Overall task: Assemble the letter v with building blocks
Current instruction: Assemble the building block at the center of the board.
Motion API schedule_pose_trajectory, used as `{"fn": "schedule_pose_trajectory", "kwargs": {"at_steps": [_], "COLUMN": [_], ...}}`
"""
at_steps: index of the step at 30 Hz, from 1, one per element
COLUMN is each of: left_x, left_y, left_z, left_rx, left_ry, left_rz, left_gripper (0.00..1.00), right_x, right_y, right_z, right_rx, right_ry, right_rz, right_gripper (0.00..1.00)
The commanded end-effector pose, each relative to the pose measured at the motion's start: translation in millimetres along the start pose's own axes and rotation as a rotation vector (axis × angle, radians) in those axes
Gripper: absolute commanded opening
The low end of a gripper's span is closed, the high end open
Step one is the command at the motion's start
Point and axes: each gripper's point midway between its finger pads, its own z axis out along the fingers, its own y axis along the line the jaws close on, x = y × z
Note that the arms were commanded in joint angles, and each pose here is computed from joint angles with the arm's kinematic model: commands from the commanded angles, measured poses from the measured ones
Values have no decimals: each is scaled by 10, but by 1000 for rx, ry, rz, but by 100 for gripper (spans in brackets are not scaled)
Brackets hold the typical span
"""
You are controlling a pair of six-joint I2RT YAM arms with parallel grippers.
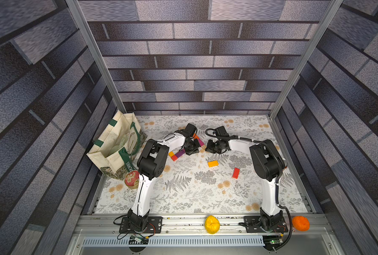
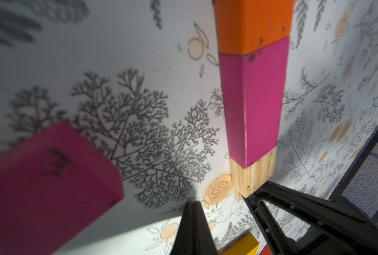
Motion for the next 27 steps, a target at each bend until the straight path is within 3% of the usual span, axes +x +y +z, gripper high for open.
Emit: {"fn": "schedule_pose_trajectory", "kwargs": {"at_steps": [1, 6, 15, 21, 27], "left_x": [39, 30, -14, 37, 279], "left_y": [165, 129, -32, -361, -553], "left_z": [-134, -235, -639, -1104, -1432], "left_rx": [-68, -62, -2, 109, 115], "left_ry": [-14, -39, -158, -289, -332], "left_rz": [-27, -14, 78, 299, 569], "left_gripper": [2, 2, 4, 13, 29], "right_x": [291, 320, 249, 275, 387], "right_y": [-414, -368, -5, 71, 51], "right_z": [12, -137, -862, -1328, -1750], "right_rx": [133, 127, 78, 100, 134], "right_ry": [81, 70, -38, -113, -175], "right_rz": [52, 49, -5, -26, -36], "right_gripper": [0, 0, 0, 3, 6]}}
